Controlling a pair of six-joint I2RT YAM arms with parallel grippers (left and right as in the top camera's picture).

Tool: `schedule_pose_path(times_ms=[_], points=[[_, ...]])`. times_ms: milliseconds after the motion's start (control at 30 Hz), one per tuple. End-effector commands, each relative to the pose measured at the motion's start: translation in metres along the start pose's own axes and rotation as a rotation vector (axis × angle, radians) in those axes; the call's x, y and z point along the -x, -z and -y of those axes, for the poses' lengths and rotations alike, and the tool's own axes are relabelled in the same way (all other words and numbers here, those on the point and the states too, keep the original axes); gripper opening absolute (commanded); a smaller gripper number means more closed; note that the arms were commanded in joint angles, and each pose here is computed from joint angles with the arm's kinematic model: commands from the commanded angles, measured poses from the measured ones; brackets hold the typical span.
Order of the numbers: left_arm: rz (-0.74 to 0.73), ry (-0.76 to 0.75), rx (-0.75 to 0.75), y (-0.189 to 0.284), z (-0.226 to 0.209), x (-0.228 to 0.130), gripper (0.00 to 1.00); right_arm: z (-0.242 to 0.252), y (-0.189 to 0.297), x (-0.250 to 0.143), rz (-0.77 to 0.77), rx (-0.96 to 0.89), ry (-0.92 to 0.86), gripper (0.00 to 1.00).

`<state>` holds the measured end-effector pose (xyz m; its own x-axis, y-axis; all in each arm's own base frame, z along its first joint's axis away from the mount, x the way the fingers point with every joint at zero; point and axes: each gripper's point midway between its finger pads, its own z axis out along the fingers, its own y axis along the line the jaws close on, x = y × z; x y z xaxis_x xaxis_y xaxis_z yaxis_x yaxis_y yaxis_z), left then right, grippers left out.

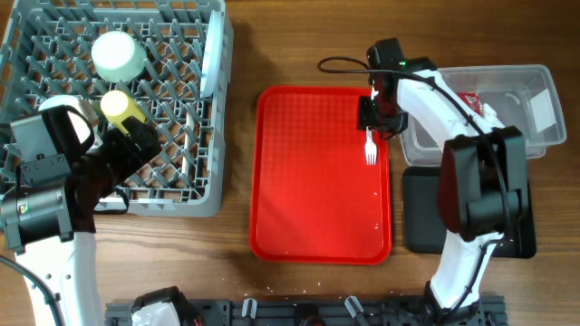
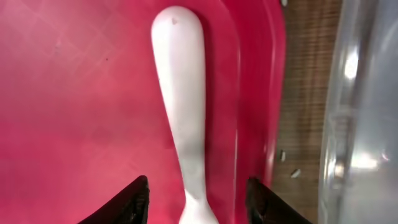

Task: Sort waste into correct bins and load items into the dishwasher rack
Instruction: 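Move the right gripper back over the white fork on the tray, then lower the right gripper and grasp the white fork handle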

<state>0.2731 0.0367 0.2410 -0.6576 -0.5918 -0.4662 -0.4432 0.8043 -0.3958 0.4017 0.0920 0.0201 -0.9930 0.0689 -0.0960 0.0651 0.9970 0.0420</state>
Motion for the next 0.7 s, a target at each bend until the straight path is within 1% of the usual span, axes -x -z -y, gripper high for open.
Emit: schedule_pose_path(times_ms=[0,67,200,267,333,367,400,467,533,667], points=[[0.012,-0.006,0.0,0.002,0.001,0.002,1.0,-0.009,-0.01,-0.001,-0.007,0.052,0.016,0.43],[0.012,-0.006,0.0,0.002,0.001,0.002,1.0,-0.007,-0.018,-0.006,-0.014,0.05,-0.004,0.43],[0.012,-0.006,0.0,0.002,0.001,0.002,1.0,-0.003,-0.035,-0.021,-0.039,0.047,-0.031,0.4],[0.012,-0.006,0.0,0.002,0.001,0.002,1.0,-0.004,-0.036,-0.022,-0.043,0.051,-0.031,0.33],[0.012,-0.006,0.0,0.002,0.001,0.002,1.0,-0.009,-0.035,-0.023,-0.05,0.079,-0.032,0.18],[0.012,-0.006,0.0,0.002,0.001,0.002,1.0,-0.013,-0.034,-0.024,-0.056,0.103,-0.032,0.07],[0.012,-0.006,0.0,0.002,0.001,0.002,1.0,-0.019,-0.031,-0.025,-0.068,0.134,-0.033,0.04],[0.012,-0.006,0.0,0.002,0.001,0.002,1.0,-0.027,-0.019,-0.02,-0.076,0.171,-0.032,0.04],[0.012,-0.006,0.0,0.002,0.001,0.002,1.0,-0.033,0.011,-0.011,-0.076,0.186,-0.028,0.04],[0.012,-0.006,0.0,0.002,0.001,0.002,1.0,-0.042,0.022,-0.01,-0.078,0.241,-0.026,0.04]])
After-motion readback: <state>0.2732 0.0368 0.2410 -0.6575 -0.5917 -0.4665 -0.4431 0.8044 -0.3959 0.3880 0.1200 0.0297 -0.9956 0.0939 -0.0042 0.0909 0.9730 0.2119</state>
